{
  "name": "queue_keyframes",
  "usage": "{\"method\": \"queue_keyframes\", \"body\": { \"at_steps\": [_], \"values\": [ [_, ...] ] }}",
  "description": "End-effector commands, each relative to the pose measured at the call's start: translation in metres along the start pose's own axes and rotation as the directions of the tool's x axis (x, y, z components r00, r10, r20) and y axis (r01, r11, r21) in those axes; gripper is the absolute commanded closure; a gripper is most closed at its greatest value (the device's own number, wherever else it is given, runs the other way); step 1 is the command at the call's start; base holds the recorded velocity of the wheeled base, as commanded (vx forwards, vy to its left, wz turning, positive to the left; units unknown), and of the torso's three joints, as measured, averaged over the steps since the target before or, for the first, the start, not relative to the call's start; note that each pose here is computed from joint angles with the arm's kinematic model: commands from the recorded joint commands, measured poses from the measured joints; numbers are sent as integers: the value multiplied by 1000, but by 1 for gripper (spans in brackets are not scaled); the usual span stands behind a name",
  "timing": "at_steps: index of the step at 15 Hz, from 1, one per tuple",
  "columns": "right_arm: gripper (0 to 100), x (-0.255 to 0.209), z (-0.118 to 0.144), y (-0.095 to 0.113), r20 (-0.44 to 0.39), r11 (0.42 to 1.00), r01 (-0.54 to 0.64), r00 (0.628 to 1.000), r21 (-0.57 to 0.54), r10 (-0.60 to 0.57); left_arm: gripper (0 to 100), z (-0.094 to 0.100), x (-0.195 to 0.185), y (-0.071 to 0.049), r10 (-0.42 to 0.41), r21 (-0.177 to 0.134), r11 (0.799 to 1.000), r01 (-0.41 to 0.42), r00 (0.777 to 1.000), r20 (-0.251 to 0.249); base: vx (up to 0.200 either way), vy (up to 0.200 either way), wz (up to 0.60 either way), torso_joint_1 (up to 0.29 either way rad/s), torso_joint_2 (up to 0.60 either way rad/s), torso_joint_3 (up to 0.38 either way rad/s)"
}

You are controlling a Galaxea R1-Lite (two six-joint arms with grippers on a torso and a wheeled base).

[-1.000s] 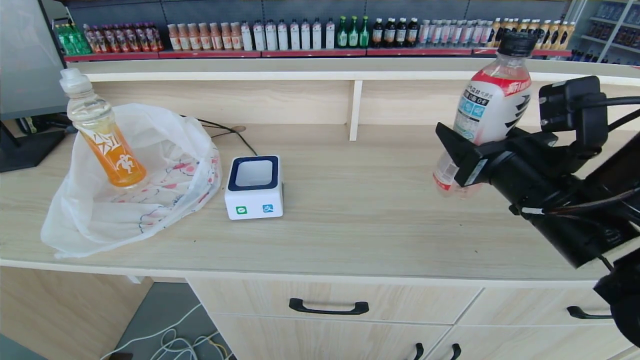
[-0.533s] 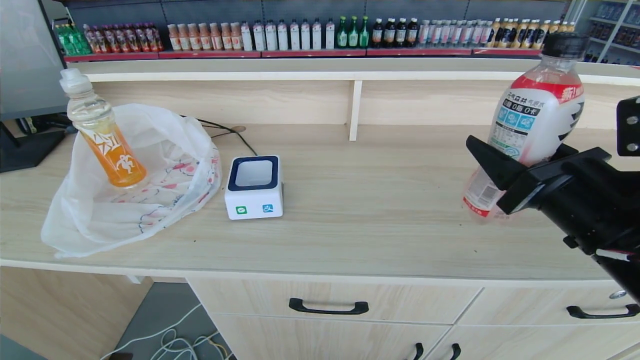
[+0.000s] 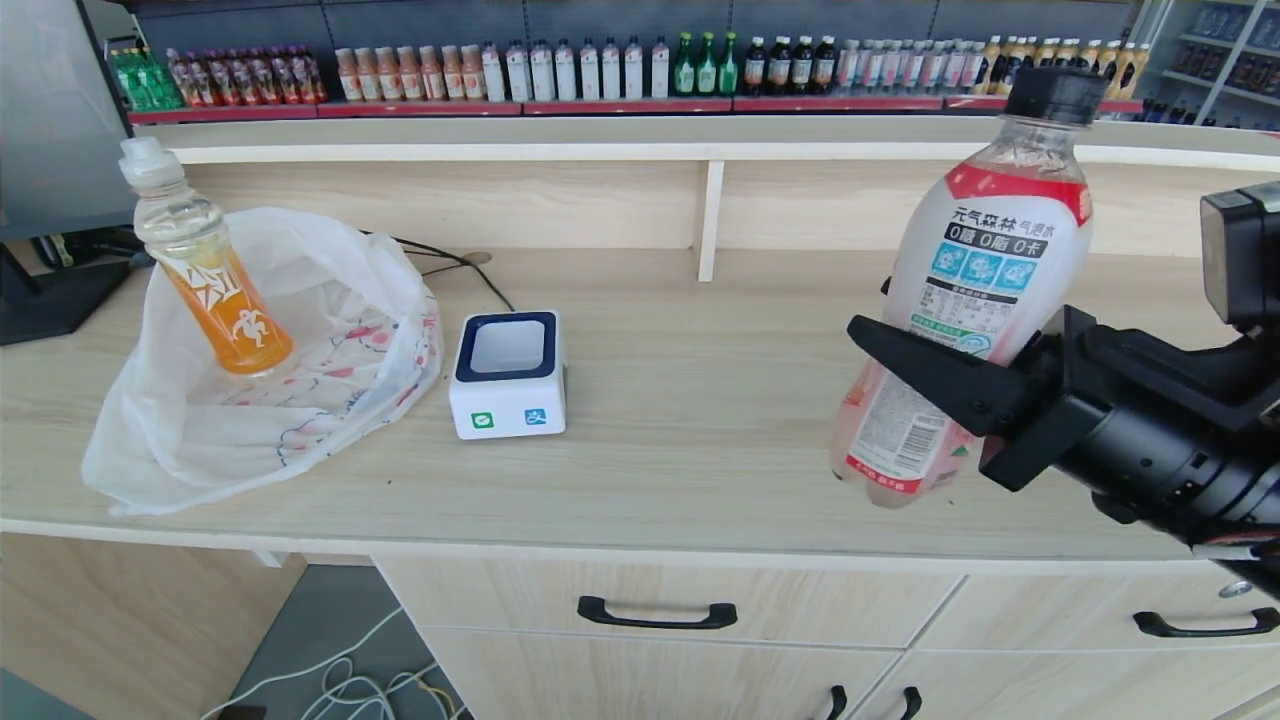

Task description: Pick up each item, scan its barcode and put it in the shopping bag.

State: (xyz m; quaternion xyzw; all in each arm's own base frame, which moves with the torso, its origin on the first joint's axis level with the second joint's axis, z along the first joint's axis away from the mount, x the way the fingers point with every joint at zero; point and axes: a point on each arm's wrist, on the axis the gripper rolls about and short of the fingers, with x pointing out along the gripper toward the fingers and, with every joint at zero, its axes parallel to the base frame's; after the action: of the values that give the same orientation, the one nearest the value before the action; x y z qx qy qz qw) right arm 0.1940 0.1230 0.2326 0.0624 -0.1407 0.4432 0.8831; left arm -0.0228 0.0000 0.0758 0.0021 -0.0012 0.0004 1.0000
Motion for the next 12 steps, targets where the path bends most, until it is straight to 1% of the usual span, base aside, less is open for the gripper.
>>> {"method": "queue_keyframes", "body": {
  "at_steps": [1, 4, 6, 7, 9, 12],
  "values": [
    [100, 2, -2, 0, -8, 997, -59, 998, 52, 59, 0, 0, 0, 0, 1, 0, 1000, -1, 1000, 1, 0, 0, 0, 0, 0, 0],
    [100, 4, 1, 3, -12, 969, -199, 979, 145, 203, 0, 0, 0, 0, 1, 0, 1000, -1, 1000, 1, 0, 0, 0, 0, 0, 0],
    [100, 11, 3, 2, -8, 951, -258, 965, 172, 263, 0, 0, 0, 0, 1, 0, 1000, -1, 1000, -1, 0, 0, 0, 0, 0, 0],
    [100, 20, 0, 1, -13, 938, -298, 952, 178, 305, 0, 0, 0, 0, 1, 0, 1000, -1, 1000, 1, 0, 0, 0, 0, 0, 0],
    [100, 29, -2, 1, -14, 922, -343, 936, 182, 351, 0, 0, 0, 0, 1, 0, 1000, -1, 1000, 1, 0, 0, 0, 0, 0, 0],
    [100, 37, -3, 12, -4, 890, -391, 915, 234, 403, 0, 0, 0, 0, 1, 0, 1000, -1, 1000, 1, 0, 0, 0, 0, 0, 0]
  ]
}}
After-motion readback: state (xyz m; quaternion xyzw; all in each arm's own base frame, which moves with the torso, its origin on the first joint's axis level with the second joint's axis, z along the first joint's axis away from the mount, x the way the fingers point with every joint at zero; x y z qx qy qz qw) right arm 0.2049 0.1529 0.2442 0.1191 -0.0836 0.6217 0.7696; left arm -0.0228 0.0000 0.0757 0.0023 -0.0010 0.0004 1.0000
